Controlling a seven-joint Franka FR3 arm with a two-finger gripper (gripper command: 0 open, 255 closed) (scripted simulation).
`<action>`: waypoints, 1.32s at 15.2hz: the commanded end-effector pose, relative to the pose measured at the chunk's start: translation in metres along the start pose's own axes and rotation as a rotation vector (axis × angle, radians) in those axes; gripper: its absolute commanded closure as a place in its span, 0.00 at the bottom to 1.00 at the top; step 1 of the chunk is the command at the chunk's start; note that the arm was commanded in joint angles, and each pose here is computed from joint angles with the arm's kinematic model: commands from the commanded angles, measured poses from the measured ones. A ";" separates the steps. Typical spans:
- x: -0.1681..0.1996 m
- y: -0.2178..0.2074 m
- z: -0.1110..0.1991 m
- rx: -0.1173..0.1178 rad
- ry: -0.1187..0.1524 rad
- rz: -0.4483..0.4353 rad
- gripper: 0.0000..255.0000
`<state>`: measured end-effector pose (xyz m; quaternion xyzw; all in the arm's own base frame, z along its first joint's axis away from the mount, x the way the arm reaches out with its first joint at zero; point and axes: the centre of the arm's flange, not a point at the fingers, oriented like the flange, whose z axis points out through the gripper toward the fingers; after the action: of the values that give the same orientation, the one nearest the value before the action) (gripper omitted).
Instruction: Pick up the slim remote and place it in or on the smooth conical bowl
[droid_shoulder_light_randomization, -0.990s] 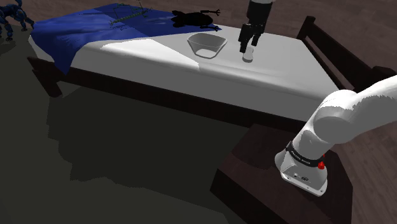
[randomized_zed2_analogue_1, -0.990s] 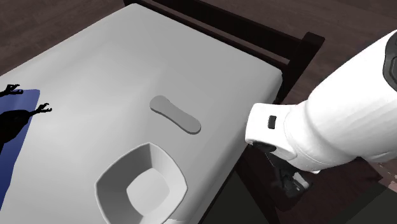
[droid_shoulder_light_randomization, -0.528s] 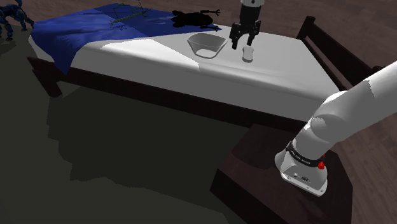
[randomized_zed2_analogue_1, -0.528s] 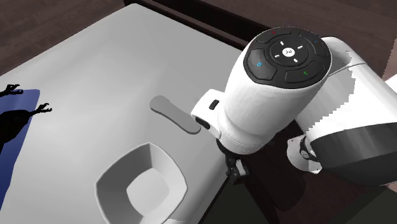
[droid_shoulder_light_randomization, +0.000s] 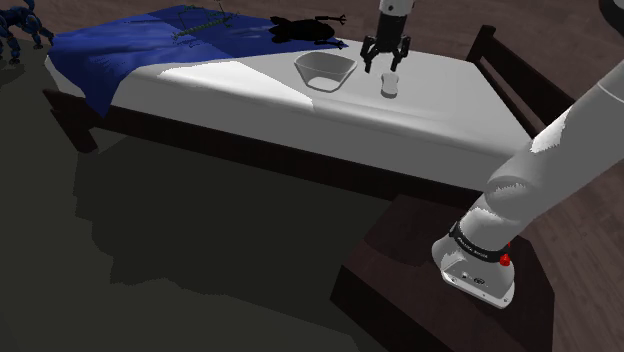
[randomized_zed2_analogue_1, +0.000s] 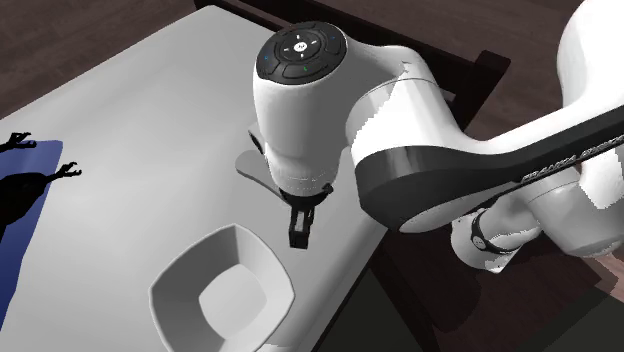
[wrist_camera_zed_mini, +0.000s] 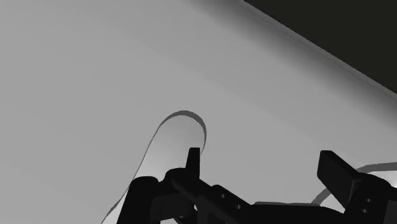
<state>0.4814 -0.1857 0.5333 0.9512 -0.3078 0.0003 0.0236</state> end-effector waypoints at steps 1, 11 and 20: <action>0.021 0.017 0.008 0.004 -0.003 0.080 0.00; 0.089 0.111 0.050 0.022 -0.020 0.429 0.00; 0.088 0.110 0.084 0.022 -0.020 0.429 0.00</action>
<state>0.4874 -0.3301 0.4563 0.8639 -0.5035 -0.0010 0.0096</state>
